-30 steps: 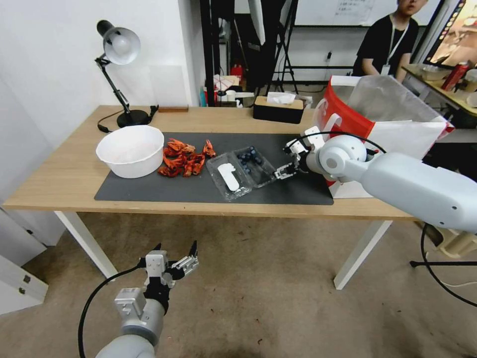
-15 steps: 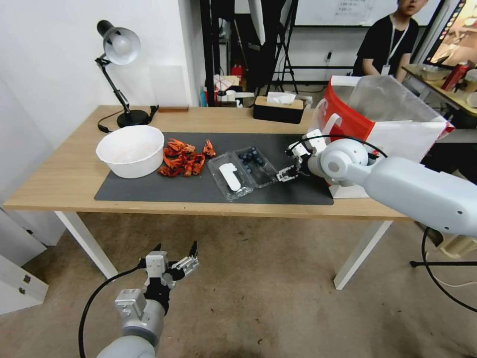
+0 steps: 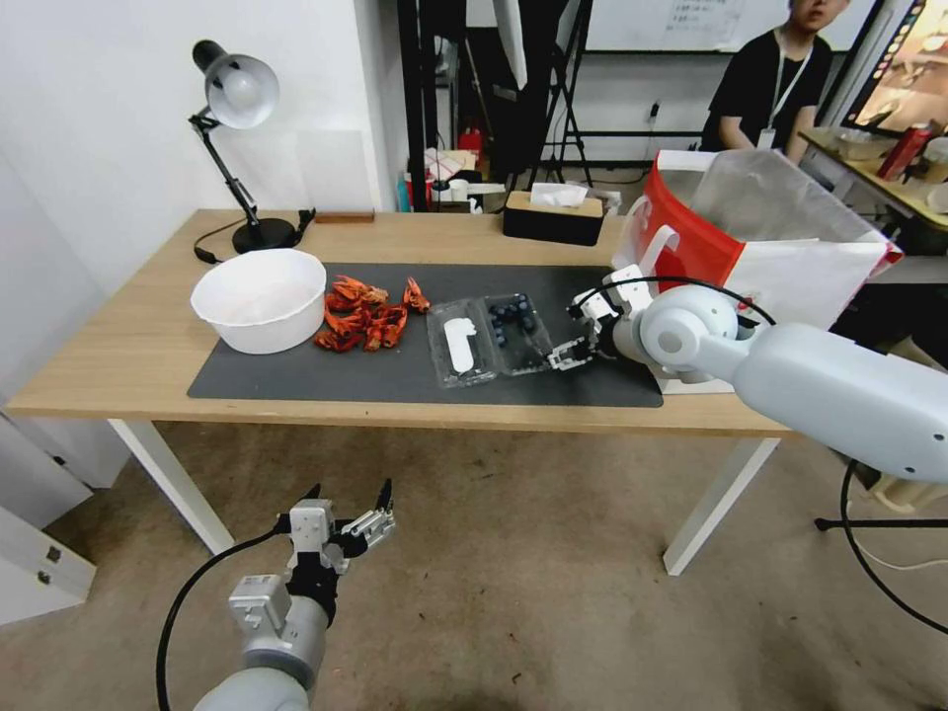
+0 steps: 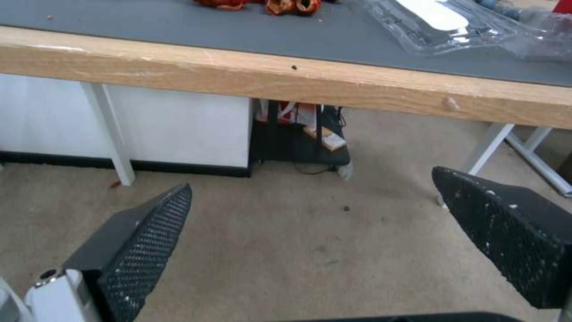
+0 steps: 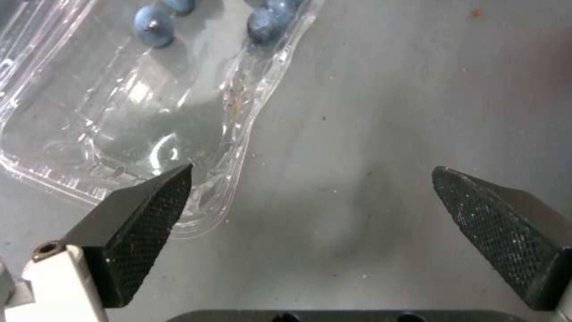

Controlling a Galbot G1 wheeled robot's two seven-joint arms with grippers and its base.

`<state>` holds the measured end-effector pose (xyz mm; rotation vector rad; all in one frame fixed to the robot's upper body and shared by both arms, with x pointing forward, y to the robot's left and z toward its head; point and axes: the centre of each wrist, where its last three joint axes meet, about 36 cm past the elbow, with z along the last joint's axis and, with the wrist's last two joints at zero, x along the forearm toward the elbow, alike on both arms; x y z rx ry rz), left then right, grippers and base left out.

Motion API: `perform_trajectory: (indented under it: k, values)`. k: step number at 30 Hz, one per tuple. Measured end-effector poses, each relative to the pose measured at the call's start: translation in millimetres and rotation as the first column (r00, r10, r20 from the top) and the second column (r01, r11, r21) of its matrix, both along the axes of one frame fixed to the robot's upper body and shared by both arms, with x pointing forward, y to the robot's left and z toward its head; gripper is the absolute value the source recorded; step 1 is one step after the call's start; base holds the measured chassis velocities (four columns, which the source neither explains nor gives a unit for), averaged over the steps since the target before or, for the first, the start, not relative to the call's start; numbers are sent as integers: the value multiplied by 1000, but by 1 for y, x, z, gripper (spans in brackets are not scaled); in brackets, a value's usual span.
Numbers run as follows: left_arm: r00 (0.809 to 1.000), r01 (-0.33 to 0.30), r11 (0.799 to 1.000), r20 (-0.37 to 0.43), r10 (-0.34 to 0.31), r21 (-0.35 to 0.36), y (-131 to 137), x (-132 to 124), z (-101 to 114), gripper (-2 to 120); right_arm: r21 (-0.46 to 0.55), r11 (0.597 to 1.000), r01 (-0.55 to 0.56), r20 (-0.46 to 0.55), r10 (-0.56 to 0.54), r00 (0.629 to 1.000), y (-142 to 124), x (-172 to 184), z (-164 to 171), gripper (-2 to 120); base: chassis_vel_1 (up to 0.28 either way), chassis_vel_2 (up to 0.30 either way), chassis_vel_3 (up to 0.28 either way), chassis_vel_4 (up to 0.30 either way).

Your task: Close the takeout container lid, then place the container into the takeout bag.

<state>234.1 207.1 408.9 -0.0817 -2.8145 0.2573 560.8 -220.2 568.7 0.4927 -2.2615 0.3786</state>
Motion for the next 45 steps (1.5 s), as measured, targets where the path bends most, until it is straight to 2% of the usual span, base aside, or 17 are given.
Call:
perform_trajectory:
  k: [19,30,37,39,41,42,44,45]
  values:
    - [1000,-2,1000,-1,2,0,0,1,-2,100,23,1000,-17,-11,18,1000,8,-15,5,100,0,0,0,0]
    - [1000,1,1000,3,-1,0,-1,1,-1,100,33,999,0,39,-1,999,-2,-15,19,100,0,0,0,0]
    - [1000,-1,1000,9,1,1,1,1,2,100,64,998,-18,146,9,989,-22,-23,38,100,0,0,0,0]
    - [1000,-2,1000,12,2,-1,1,1,3,100,133,991,-19,201,-8,980,-29,-36,51,100,0,0,0,0]
    - [1000,-2,1000,12,2,-2,1,1,3,100,146,989,-19,213,-12,977,-30,-39,53,100,0,0,0,0]
    - [1000,-4,1000,18,4,-3,1,1,3,100,220,975,-27,292,-39,956,-39,-60,50,100,0,0,0,0]
    - [1000,-5,1000,19,5,-3,1,1,3,100,232,972,-33,311,-42,949,-41,-66,46,100,0,0,0,0]
    - [1000,-7,1000,22,7,-3,2,2,4,100,258,965,-57,357,-41,933,-45,-82,30,100,0,0,0,0]
